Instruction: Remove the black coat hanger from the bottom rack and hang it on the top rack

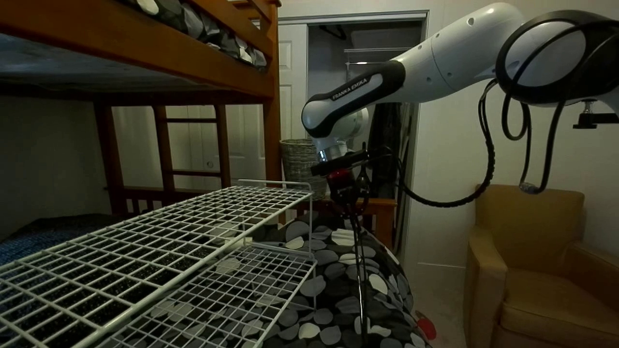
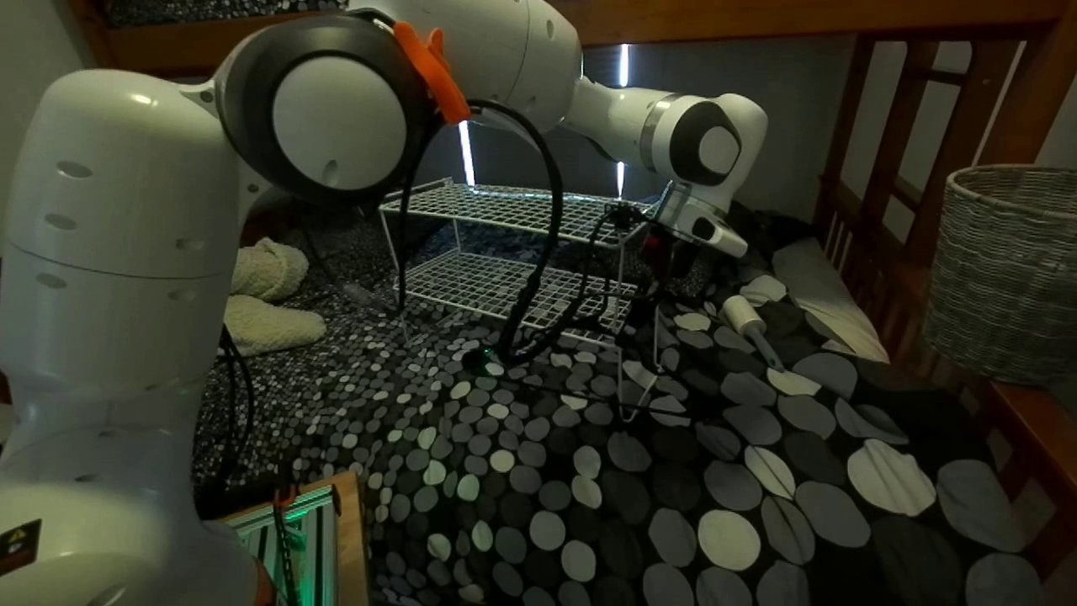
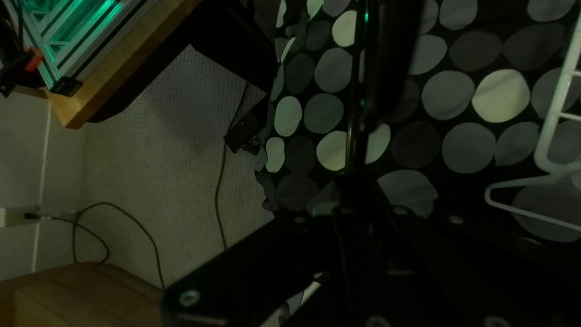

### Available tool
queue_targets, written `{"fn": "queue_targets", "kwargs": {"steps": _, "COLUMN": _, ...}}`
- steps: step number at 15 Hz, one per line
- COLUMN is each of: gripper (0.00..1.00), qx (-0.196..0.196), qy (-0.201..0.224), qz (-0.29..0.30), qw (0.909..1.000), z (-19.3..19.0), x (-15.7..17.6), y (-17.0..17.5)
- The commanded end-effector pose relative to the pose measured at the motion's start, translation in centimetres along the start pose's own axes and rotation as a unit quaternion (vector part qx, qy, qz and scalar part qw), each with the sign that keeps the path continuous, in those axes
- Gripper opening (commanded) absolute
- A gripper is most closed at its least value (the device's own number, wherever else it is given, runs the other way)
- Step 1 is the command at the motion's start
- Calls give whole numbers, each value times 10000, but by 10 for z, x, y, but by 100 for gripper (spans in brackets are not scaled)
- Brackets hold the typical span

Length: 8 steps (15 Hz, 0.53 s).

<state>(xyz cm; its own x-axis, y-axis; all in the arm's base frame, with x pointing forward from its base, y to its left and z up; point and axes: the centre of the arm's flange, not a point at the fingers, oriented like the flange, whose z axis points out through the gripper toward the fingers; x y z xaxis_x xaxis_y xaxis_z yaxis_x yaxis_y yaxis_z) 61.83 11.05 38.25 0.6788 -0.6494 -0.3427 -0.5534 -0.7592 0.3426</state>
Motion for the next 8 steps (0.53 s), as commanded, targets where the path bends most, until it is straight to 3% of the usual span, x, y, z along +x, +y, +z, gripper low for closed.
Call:
{"fn": "queue_targets", "kwargs": {"steps": 1, "gripper": 2, "qx": -117, "qy": -129, "qz": 31, "qw": 9998, "z": -11, "x": -9, "y": 3}}
{"fn": "queue_targets", "kwargs": {"steps": 8, "gripper": 2, "qx": -920, "qy": -383, "qz": 584, "qw": 9933, "z": -41, "x": -62, "y": 17}}
